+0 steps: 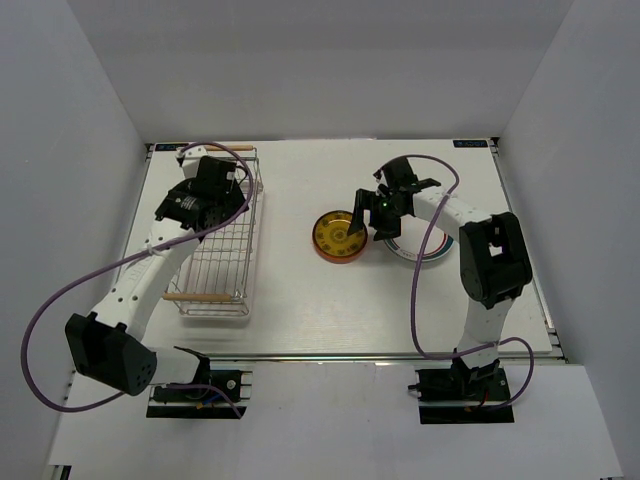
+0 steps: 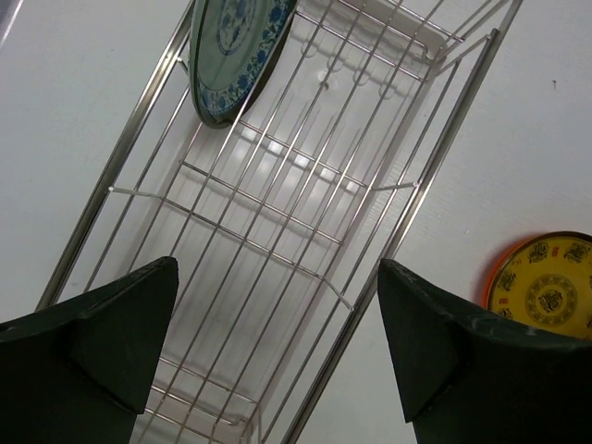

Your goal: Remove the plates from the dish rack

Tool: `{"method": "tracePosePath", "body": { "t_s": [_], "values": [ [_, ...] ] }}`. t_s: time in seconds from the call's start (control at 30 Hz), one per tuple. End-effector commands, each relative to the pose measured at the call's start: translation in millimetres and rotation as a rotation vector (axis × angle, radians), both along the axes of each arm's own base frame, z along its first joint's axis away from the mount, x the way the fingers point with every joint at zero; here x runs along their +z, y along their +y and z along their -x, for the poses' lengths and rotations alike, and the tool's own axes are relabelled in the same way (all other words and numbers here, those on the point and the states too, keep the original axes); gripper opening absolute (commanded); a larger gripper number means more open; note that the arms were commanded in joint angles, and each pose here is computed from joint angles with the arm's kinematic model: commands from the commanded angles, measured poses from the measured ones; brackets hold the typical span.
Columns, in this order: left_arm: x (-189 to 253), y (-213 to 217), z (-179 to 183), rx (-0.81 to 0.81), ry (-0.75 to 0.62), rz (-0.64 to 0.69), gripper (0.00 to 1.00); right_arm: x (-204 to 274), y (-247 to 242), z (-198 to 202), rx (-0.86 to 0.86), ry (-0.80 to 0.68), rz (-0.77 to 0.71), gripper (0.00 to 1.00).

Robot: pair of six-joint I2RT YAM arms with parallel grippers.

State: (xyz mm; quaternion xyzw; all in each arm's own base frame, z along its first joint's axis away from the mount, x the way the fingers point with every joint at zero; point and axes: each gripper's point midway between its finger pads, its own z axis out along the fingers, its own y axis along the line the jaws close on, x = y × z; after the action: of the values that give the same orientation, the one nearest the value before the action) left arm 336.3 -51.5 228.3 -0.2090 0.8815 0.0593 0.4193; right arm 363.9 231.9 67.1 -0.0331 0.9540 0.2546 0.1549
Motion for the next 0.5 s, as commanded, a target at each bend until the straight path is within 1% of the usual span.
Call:
{"method": "tracePosePath", "body": {
  "t_s": [0.0, 0.07, 0.27, 0.37, 0.47],
  "values": [
    [11, 10, -9, 0.056, -0.03, -0.038, 0.98, 35, -1, -1, 0.023, -0.09, -0.023, 0.89],
    [12, 12, -13, 0.071, -0.035, -0.054, 0.98, 49, -1, 0, 0.03, -0.13, -0.038, 0.89],
    [-1, 36, -39, 0.151, -0.013, -0.192, 0.98, 85, -9, 3, 0.028, -0.237, -0.046, 0.89],
    [7, 48, -58, 0.152, -0.048, -0.255, 0.98, 95, -19, 5, 0.01, -0.284, -0.018, 0.89],
    [11, 57, -76, 0.119, -0.071, -0.312, 0.98, 97, -37, 7, -0.037, -0.307, 0.055, 0.89]
  ]
}}
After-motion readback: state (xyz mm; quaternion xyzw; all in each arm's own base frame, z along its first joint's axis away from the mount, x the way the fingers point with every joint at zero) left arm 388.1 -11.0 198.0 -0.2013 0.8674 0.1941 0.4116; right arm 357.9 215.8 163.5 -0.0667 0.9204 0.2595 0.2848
